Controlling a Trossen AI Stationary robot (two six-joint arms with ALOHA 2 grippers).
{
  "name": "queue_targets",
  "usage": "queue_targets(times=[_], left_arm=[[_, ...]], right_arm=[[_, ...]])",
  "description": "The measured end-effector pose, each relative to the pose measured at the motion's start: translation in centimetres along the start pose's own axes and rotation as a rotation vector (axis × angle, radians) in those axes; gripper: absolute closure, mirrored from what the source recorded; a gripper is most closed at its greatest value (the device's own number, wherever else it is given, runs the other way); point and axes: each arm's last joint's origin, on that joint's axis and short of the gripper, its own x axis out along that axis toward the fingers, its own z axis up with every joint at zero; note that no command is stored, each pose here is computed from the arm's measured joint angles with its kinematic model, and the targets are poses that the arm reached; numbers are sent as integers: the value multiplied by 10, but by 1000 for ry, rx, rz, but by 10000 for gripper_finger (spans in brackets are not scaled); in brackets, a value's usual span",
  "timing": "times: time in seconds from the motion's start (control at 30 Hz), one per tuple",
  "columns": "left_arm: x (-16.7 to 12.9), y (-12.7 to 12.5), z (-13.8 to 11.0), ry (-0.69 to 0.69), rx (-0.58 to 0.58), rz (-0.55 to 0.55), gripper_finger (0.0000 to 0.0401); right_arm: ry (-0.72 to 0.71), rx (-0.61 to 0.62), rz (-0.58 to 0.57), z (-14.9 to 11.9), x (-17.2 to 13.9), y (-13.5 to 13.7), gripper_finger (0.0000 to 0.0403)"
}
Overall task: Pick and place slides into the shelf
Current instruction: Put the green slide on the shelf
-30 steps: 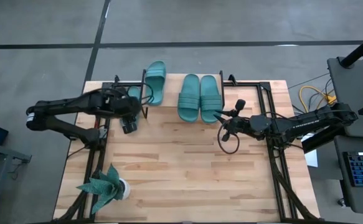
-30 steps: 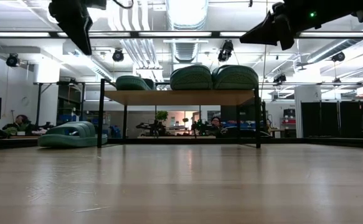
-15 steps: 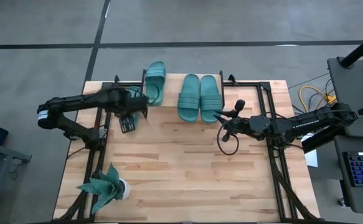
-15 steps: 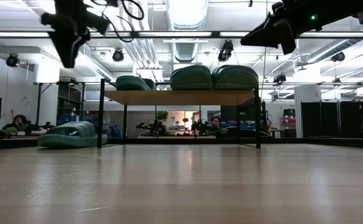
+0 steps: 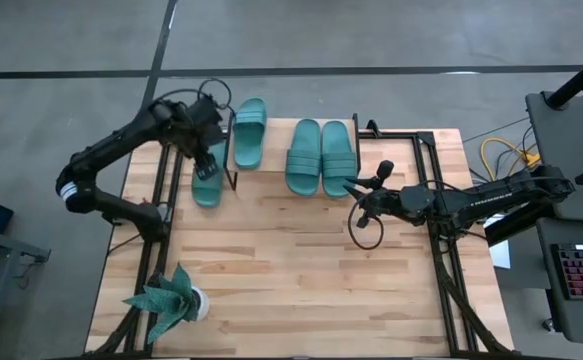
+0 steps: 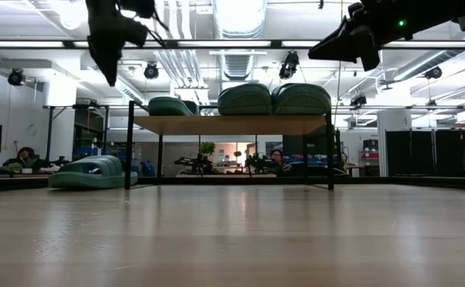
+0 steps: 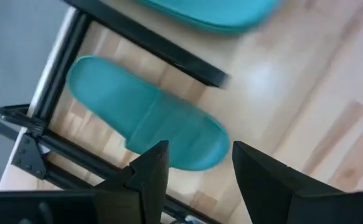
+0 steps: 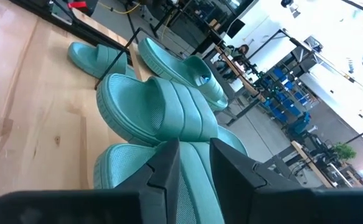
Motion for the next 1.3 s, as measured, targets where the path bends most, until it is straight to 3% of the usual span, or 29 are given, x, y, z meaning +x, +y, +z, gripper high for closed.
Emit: queue_targets(times=[0.2, 0.3, 0.43, 0.57, 0.77, 1.03, 1.3], left_arm=[[8, 52, 6, 30, -262, 25, 239], [16, 75, 5, 45, -400, -37, 239], [38, 93, 5, 113, -479, -101, 239], [60, 100, 13, 185, -461, -112, 239], [74, 110, 18, 270, -456, 13, 239], [94, 110, 14, 339, -470, 9, 239], [106, 110, 12, 332, -396, 3, 239]], right_arm=[[4, -4, 4, 0, 0, 0, 330], [4, -10, 5, -1, 0, 0, 329], [5, -13, 7, -1, 0, 1, 323], [6, -14, 8, -1, 0, 1, 319], [7, -16, 9, -1, 0, 1, 325], [9, -17, 10, -2, 0, 1, 328], [10, -17, 9, -2, 0, 1, 318]])
